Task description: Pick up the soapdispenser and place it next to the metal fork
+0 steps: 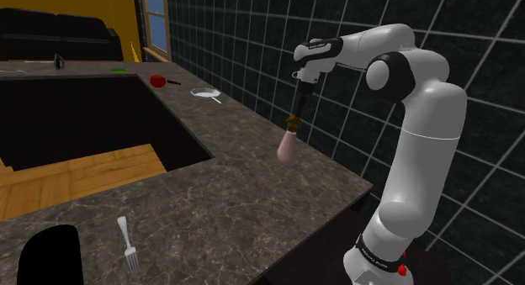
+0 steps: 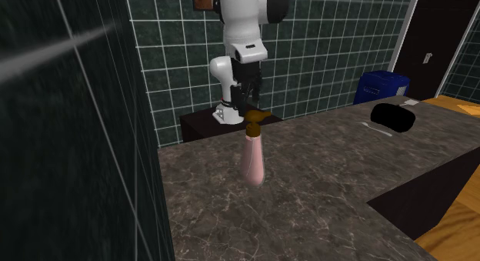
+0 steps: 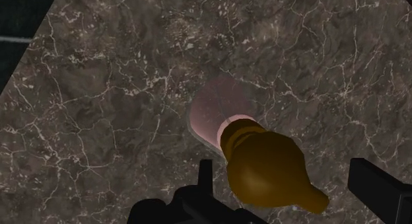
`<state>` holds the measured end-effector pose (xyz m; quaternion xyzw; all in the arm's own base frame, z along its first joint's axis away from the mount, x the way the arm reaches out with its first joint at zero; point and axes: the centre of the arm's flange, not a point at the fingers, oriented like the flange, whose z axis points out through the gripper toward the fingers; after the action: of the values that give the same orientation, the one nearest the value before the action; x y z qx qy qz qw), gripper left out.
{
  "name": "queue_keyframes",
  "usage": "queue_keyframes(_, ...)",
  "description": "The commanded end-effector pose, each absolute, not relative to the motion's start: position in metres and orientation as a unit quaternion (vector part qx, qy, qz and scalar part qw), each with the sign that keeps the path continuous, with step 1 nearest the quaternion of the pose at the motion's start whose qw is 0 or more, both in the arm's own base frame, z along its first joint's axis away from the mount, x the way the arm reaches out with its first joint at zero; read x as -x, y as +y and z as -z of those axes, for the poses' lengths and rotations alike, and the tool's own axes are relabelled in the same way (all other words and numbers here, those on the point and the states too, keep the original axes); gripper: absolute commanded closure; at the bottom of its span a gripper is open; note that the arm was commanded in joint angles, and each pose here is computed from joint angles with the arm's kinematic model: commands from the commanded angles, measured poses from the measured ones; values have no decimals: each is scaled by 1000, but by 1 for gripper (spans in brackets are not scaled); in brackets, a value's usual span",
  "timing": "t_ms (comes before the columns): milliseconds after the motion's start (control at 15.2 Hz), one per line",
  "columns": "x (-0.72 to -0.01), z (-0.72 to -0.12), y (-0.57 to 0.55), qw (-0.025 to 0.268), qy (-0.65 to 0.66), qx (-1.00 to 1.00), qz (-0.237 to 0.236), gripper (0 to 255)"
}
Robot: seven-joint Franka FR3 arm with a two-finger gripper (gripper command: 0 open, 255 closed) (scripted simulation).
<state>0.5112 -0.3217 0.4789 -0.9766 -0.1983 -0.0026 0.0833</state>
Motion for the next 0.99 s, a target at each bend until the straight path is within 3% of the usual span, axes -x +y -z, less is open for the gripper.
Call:
queue_keyframes(0, -511, -469, -322, 84, -199, 976, 3, 0)
queue_keyframes(726, -510, -450, -319, 84, -199, 976, 3, 0)
queue_keyframes(792, -510, -450, -319, 84, -199, 976, 3, 255)
queue_keyframes(924, -510, -450, -319, 84, -199, 976, 3, 255)
